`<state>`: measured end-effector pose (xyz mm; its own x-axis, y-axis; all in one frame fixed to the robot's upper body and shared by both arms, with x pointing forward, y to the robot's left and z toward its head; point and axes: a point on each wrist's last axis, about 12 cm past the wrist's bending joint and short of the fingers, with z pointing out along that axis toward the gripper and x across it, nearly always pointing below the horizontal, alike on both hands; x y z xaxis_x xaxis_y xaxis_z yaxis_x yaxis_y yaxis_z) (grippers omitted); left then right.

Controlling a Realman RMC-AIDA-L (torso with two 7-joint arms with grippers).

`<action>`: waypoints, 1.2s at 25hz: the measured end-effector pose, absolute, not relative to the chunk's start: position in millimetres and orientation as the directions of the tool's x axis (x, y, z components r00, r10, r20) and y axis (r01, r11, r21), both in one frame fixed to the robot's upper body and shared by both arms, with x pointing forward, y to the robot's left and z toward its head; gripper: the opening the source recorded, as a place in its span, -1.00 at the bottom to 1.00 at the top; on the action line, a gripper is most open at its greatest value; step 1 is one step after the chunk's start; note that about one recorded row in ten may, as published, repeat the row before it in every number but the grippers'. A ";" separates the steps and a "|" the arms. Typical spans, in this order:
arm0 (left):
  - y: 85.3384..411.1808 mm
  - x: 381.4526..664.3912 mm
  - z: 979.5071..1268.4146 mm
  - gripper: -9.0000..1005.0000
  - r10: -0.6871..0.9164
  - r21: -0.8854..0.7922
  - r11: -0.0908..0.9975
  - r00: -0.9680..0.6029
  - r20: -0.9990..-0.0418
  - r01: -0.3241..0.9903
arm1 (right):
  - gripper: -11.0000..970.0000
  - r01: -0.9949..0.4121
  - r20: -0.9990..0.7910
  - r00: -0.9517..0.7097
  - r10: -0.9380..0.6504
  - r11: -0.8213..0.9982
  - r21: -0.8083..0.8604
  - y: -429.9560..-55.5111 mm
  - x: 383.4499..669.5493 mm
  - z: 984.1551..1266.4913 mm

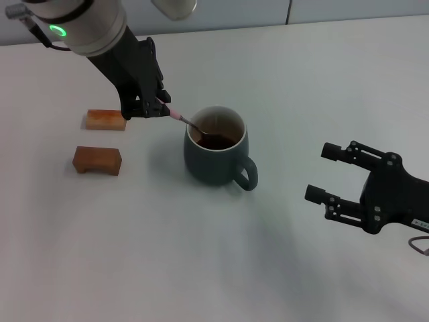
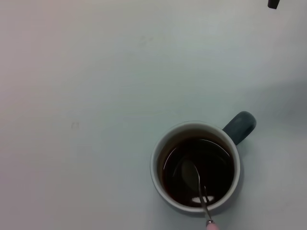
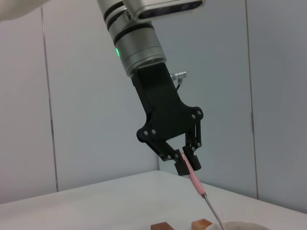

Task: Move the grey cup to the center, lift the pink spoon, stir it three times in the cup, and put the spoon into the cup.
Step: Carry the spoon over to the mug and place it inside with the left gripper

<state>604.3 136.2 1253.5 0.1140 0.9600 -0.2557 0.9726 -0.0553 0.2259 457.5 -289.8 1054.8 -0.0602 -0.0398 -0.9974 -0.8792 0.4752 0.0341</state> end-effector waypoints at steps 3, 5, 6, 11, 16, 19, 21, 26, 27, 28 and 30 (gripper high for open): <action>129.4 603.3 1251.9 -0.72 0.961 0.234 -0.074 0.132 -0.242 0.969 | 0.56 -0.879 -0.997 -0.061 -0.041 0.475 0.034 -289.5 457.7 1054.6; 123.4 600.7 1250.7 -0.72 0.961 0.232 -0.088 0.144 -0.235 0.969 | 0.56 -0.880 -0.997 -0.061 -0.042 0.474 0.034 -289.2 457.9 1054.5; 122.0 600.0 1250.7 -0.72 0.961 0.231 -0.090 0.146 -0.236 0.969 | 0.56 -0.880 -0.997 -0.061 -0.043 0.474 0.034 -289.2 457.9 1054.4; 114.4 595.6 1252.2 -0.72 0.957 0.223 -0.104 0.159 -0.244 0.969 | 0.56 -0.879 -0.997 -0.059 -0.045 0.476 0.031 -289.3 458.0 1054.1; 114.3 593.2 1253.0 -0.72 0.961 0.217 -0.107 0.158 -0.229 0.970 | 0.56 -0.878 -0.997 -0.064 -0.044 0.477 0.036 -288.9 457.2 1052.6; 117.8 593.2 1252.9 -0.72 0.966 0.220 -0.097 0.146 -0.214 0.971 | 0.56 -0.878 -0.997 -0.066 -0.043 0.478 0.038 -288.8 457.1 1052.1; 120.6 593.8 1253.4 -0.72 0.969 0.225 -0.088 0.136 -0.205 0.970 | 0.56 -0.878 -0.997 -0.066 -0.043 0.478 0.037 -288.6 457.5 1052.2; 122.6 595.9 1254.2 -0.72 0.974 0.239 -0.083 0.130 -0.187 0.967 | 0.56 -0.879 -0.997 -0.063 -0.044 0.476 0.035 -288.1 458.6 1052.8; 122.4 596.3 1254.5 -0.72 0.974 0.242 -0.084 0.131 -0.186 0.967 | 0.56 -0.879 -0.997 -0.063 -0.044 0.476 0.035 -288.1 458.6 1052.8; 122.2 596.8 1254.8 -0.72 0.974 0.246 -0.084 0.132 -0.185 0.966 | 0.56 -0.879 -0.997 -0.062 -0.044 0.475 0.034 -288.0 458.7 1052.8; 121.7 597.5 1255.4 -0.72 0.974 0.252 -0.084 0.133 -0.186 0.964 | 0.56 -0.879 -0.997 -0.062 -0.044 0.475 0.034 -288.0 458.7 1052.9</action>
